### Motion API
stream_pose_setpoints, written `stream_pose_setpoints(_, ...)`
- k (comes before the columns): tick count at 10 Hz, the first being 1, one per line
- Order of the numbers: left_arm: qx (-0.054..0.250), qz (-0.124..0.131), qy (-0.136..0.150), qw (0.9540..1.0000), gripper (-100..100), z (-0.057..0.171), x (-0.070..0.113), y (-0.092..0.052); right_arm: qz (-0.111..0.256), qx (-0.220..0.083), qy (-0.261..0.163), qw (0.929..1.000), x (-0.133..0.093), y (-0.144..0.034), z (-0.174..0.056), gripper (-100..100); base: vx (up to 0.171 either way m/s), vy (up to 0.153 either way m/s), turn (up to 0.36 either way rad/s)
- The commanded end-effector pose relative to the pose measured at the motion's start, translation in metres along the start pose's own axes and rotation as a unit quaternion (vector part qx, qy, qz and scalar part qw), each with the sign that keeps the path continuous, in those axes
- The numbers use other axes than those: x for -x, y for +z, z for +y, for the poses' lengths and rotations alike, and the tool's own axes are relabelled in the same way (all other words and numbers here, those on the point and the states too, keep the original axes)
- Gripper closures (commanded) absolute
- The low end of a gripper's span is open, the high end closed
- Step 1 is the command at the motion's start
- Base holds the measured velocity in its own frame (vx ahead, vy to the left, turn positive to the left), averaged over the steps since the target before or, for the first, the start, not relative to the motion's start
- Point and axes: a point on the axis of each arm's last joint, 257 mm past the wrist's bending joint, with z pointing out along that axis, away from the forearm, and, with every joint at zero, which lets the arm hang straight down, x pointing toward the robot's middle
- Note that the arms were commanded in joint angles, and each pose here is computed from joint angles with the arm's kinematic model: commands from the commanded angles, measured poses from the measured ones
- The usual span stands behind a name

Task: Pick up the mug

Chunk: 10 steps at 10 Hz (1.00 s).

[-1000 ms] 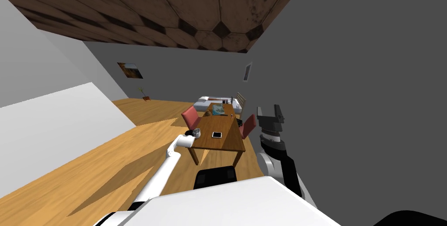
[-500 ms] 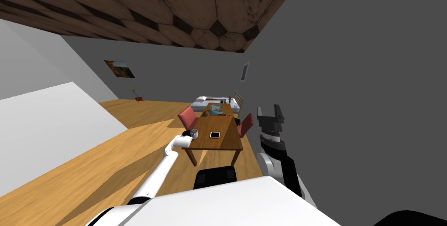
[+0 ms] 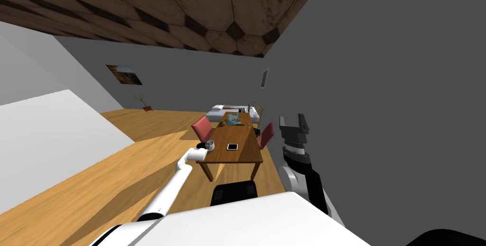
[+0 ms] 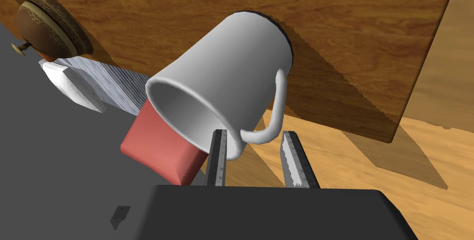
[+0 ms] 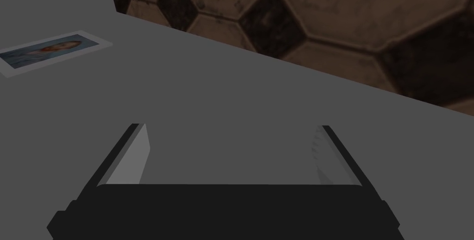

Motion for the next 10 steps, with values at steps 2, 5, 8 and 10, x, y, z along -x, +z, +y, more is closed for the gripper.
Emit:
stream_pose_setpoints(2, 0.0, 0.0, 0.0, 1.0, 100, 0.0, 0.0, 0.0, 0.0, 0.0, 0.0, 1.0, 0.0, 0.0, 0.0, 0, 0.0, 0.0, 0.0)
stream_pose_setpoints(5, -0.003, 0.004, 0.007, 1.0, 100, -0.006, -0.009, -0.005, 0.0, 0.0, 0.0, 1.0, 0.0, 0.0, 0.0, 0, 0.001, 0.007, 0.044)
stream_pose_setpoints(8, -0.006, 0.01, 0.016, 0.9998, 100, -0.015, -0.025, -0.015, 0.0, 0.0, 0.0, 1.0, 0.0, 0.0, 0.0, 0, 0.009, 0.024, 0.087)
stream_pose_setpoints(10, -0.009, 0.014, 0.022, 0.9996, 100, -0.021, -0.037, -0.024, 0.0, 0.0, 0.0, 1.0, 0.0, 0.0, 0.0, 0, 0.008, 0.022, 0.095)
